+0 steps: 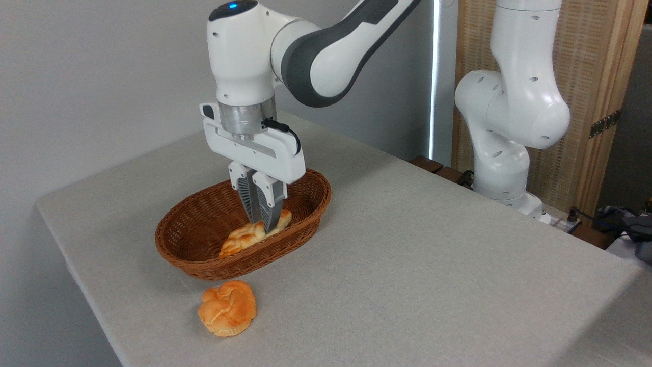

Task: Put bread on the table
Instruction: 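Lift the braided roll up out of the basket, then carry the roll beside the basket and lower it onto the table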

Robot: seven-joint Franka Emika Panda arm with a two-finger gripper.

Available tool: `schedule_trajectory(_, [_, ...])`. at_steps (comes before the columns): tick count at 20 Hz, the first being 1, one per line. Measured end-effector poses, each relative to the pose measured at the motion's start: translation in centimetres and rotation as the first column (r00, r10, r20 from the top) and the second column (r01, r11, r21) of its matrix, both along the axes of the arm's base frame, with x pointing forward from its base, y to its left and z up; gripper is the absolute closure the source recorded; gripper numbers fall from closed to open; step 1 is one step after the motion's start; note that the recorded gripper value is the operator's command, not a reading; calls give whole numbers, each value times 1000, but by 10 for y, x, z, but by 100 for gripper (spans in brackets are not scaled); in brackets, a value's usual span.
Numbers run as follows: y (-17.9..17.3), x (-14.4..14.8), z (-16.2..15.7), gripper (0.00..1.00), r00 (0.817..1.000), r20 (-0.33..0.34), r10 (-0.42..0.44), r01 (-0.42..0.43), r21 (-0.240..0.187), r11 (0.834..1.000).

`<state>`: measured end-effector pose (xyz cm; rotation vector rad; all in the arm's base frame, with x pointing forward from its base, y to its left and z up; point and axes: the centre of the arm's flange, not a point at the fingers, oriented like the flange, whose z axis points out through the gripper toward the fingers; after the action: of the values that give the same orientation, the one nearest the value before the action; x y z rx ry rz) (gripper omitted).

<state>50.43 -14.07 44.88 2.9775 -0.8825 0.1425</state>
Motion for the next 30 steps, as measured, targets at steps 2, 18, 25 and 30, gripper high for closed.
schedule_trajectory(2, [-2, 4, 11, 76, 1000, 17, 11, -11, -28, 1000])
schedule_trajectory(18, [0, 0, 47, 78, 989, -102, -103, 102, -16, 995])
schedule_trajectory(25, [54, 1, 61, 75, 966, -160, -202, 214, 63, 975])
schedule_trajectory(30, [101, -4, 83, 75, 971, -133, -196, 205, 56, 977])
